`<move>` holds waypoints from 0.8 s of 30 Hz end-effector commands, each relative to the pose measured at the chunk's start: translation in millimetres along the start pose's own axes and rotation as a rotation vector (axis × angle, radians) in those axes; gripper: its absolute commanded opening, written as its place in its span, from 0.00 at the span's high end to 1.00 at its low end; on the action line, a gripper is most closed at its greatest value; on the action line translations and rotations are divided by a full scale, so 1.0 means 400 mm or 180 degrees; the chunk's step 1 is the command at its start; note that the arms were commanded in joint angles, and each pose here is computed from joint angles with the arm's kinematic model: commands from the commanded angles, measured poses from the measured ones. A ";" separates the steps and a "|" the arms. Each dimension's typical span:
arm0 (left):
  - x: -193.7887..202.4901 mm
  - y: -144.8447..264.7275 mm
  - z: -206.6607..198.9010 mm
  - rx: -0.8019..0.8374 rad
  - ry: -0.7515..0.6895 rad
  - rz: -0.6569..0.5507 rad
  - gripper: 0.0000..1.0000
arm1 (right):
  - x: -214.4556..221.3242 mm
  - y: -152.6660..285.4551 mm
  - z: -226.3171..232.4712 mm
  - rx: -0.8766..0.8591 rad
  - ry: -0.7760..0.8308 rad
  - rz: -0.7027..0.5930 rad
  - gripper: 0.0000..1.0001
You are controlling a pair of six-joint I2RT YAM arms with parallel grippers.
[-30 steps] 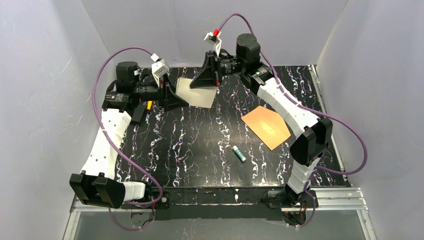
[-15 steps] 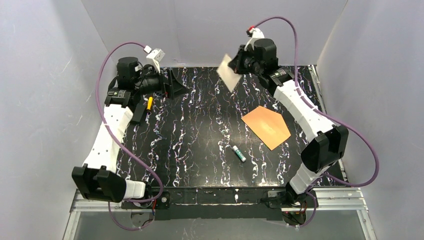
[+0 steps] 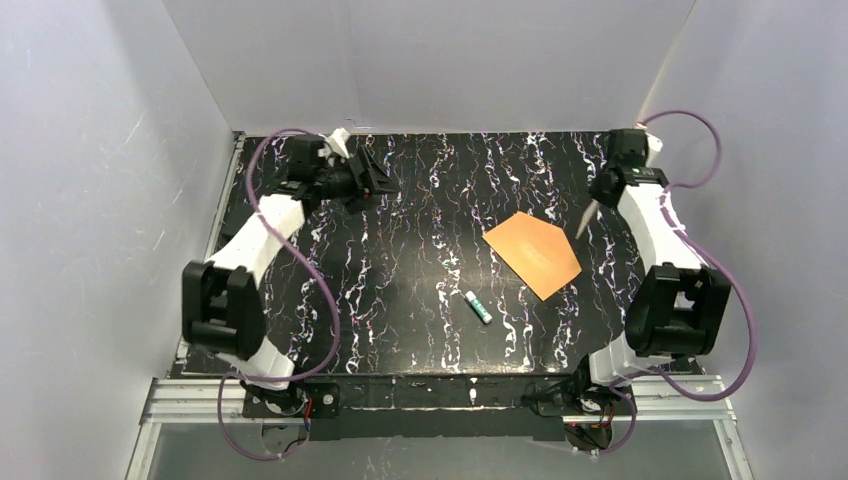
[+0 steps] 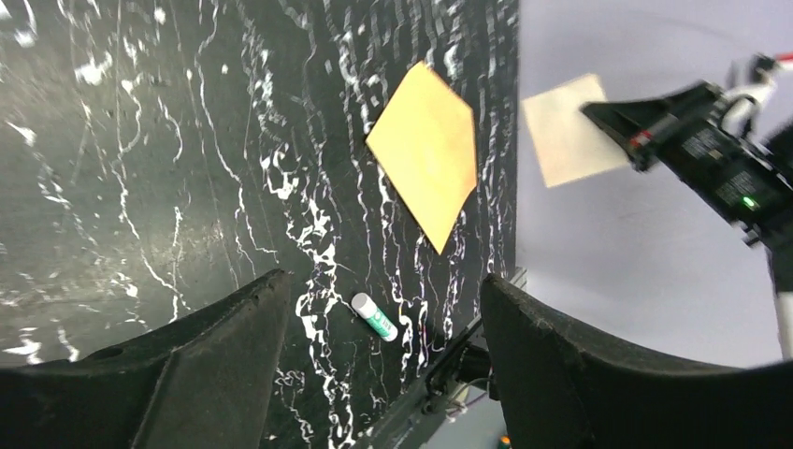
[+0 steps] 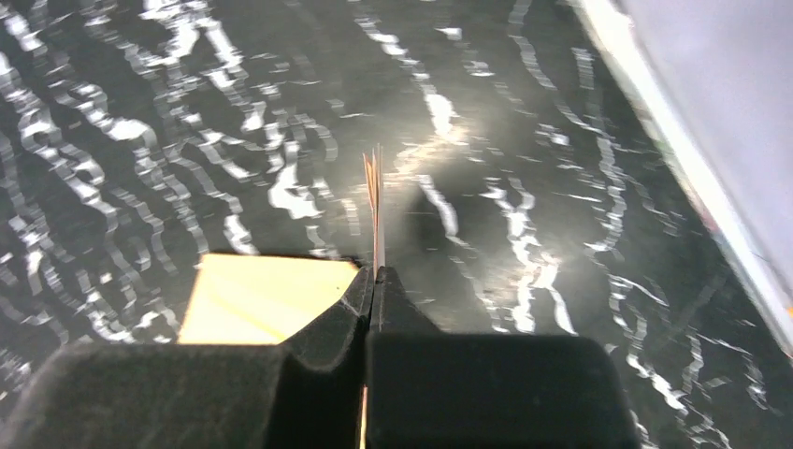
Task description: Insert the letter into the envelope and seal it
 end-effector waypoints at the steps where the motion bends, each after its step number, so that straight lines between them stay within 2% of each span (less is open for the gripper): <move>1: 0.057 -0.107 0.038 -0.0324 0.0456 0.0303 0.28 | 0.047 0.023 -0.134 0.0441 -0.0198 0.0092 0.99; 4: 0.089 -0.176 0.056 -0.0437 0.0617 0.0511 0.30 | 0.104 0.014 -0.160 0.0465 -0.0133 0.0248 0.99; 8: 0.124 -0.248 0.036 -0.0413 0.0615 0.0729 0.30 | 0.181 0.005 -0.177 0.0547 0.0014 0.0451 0.99; 14: 0.170 -0.316 0.025 -0.0366 0.0635 0.0962 0.31 | 0.270 -0.015 -0.168 0.0435 0.0203 0.0791 0.99; 20: 0.192 -0.347 0.040 -0.0322 0.0751 0.1108 0.31 | 0.320 -0.057 -0.069 -0.0173 0.0350 0.0813 0.99; 24: 0.195 -0.354 0.042 -0.0305 0.0786 0.1152 0.31 | 0.314 -0.044 0.033 -0.0663 0.0420 0.0684 0.99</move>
Point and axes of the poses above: each gripper's point midway between its finger pads, its own y axis back along the fingers, its own z axis along the line the jaws close on, x = y × z, the point moved 1 cm from there along y, back along the fingers, and after that the axes turned 15 degrees about y, right-handed, at the moved point
